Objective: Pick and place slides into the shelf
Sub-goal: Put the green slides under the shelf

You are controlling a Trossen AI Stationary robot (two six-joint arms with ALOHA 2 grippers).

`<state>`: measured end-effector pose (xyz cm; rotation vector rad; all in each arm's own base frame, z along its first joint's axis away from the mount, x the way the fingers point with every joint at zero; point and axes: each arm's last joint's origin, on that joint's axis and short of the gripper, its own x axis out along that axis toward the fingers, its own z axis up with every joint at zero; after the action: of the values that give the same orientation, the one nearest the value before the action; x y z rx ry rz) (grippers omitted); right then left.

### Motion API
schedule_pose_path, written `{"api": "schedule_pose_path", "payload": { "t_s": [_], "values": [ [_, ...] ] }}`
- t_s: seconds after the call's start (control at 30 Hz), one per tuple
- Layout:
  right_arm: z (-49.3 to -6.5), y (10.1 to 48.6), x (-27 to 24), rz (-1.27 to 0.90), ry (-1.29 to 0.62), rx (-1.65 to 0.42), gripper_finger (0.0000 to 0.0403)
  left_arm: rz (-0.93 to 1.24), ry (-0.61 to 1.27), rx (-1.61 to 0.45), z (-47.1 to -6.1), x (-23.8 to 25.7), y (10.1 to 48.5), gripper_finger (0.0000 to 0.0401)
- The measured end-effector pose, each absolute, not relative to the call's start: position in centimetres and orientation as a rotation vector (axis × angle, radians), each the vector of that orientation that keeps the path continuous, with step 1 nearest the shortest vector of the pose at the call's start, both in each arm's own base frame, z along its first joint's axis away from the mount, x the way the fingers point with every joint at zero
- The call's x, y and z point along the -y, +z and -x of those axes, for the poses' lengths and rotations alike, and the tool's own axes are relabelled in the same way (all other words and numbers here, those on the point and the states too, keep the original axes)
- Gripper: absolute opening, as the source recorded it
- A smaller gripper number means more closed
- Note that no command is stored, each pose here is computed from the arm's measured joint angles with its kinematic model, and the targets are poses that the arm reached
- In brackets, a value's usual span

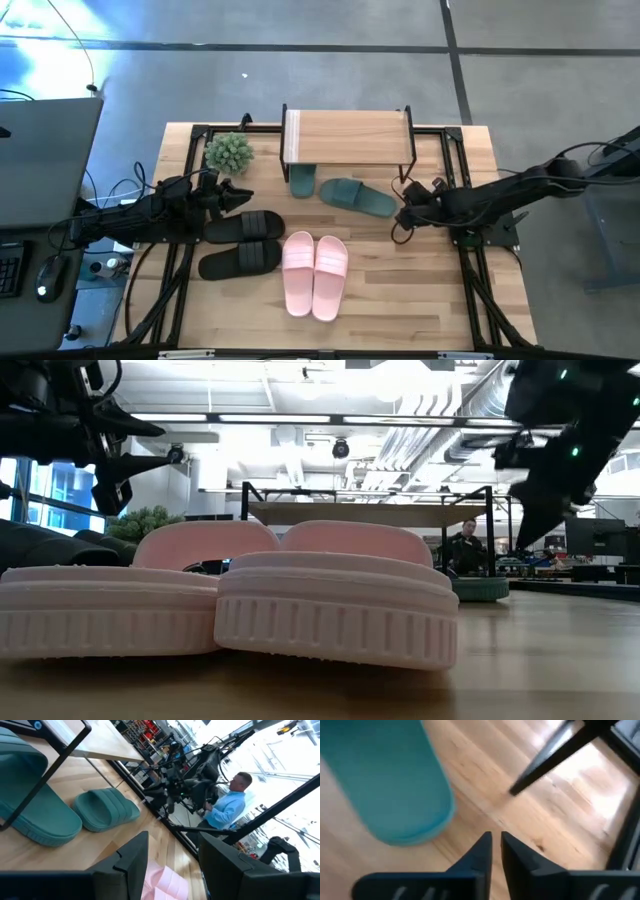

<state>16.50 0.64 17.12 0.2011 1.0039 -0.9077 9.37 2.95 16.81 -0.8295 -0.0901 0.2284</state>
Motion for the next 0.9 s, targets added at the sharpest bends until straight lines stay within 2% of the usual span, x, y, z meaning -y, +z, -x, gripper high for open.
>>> {"api": "schedule_pose_path", "payload": {
  "t_s": [0.13, 0.27, 0.57, 0.9],
  "values": [
    [-16.8, 14.6, -0.2, -0.231, -0.880, -1.059, 0.0003, 0.829, 0.230, 0.091, -9.4, -3.0, 16.8, 0.0159],
    [-16.9, 13.4, 0.0, -0.235, -0.896, -0.983, 0.0003, 0.829, 0.230, 0.091, -9.4, -3.0, 16.8, 0.0159],
    [-17.7, 13.4, 0.9, -0.218, -0.803, -0.985, 0.0000, 0.829, 0.230, 0.091, -9.4, -3.0, 16.8, 0.0159],
    [-18.9, 13.7, 0.9, -0.314, -0.575, -0.978, 0.0000, 0.829, 0.230, 0.091, -9.4, -3.0, 16.8, 0.0159]
  ]
}}
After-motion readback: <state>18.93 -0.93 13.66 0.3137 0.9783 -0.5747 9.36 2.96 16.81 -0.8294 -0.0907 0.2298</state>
